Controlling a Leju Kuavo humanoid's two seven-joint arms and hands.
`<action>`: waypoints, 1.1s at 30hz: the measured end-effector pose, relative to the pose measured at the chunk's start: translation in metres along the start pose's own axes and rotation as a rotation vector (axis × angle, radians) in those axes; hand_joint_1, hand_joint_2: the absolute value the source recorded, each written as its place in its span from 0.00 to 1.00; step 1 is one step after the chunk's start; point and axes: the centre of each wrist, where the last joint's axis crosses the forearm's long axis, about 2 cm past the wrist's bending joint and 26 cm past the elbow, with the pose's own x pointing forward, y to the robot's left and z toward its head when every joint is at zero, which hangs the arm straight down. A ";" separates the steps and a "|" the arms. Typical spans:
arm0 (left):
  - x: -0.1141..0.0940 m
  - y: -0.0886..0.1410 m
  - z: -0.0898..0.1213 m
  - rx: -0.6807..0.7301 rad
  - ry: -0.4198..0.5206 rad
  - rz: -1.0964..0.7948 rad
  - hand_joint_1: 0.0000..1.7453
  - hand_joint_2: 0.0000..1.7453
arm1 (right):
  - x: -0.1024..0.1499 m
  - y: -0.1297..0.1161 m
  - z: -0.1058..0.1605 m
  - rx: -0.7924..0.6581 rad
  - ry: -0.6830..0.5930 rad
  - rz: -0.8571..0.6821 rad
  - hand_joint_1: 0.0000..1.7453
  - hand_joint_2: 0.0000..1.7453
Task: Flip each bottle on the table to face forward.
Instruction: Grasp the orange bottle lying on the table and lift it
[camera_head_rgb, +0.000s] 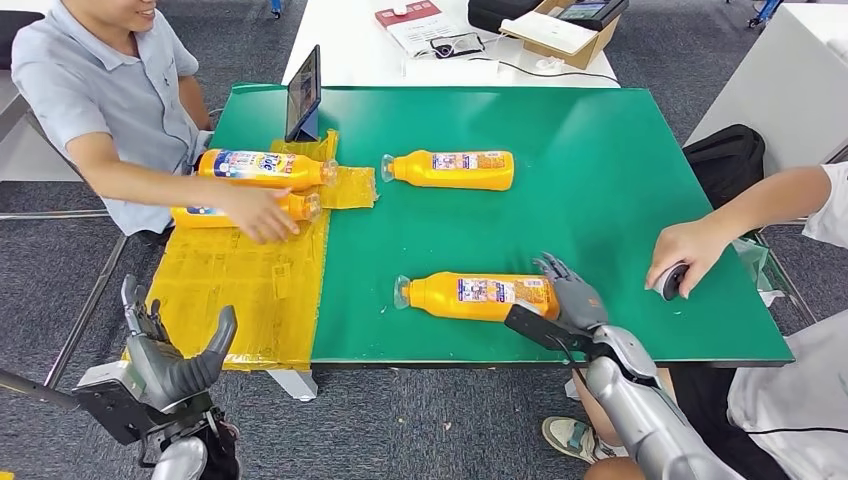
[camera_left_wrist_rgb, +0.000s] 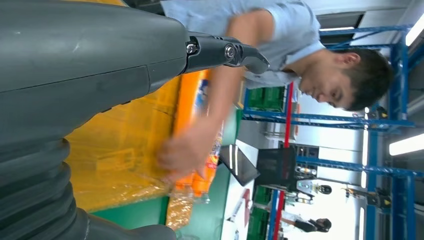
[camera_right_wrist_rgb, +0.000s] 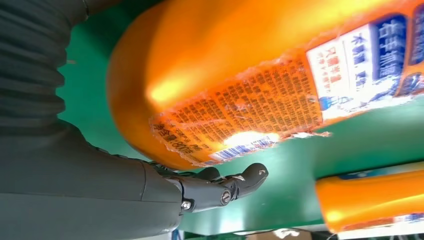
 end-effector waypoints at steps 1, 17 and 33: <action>0.000 -0.001 -0.001 -0.003 -0.007 0.001 0.00 1.00 | 0.003 0.002 -0.004 0.002 -0.005 -0.012 0.00 1.00; -0.015 -0.012 -0.011 -0.007 0.016 0.044 0.00 1.00 | 0.046 0.028 -0.033 0.060 -0.090 -0.051 0.00 1.00; -0.028 -0.017 -0.010 -0.019 0.062 0.031 0.00 1.00 | 0.054 0.036 -0.035 0.104 -0.094 -0.055 0.00 1.00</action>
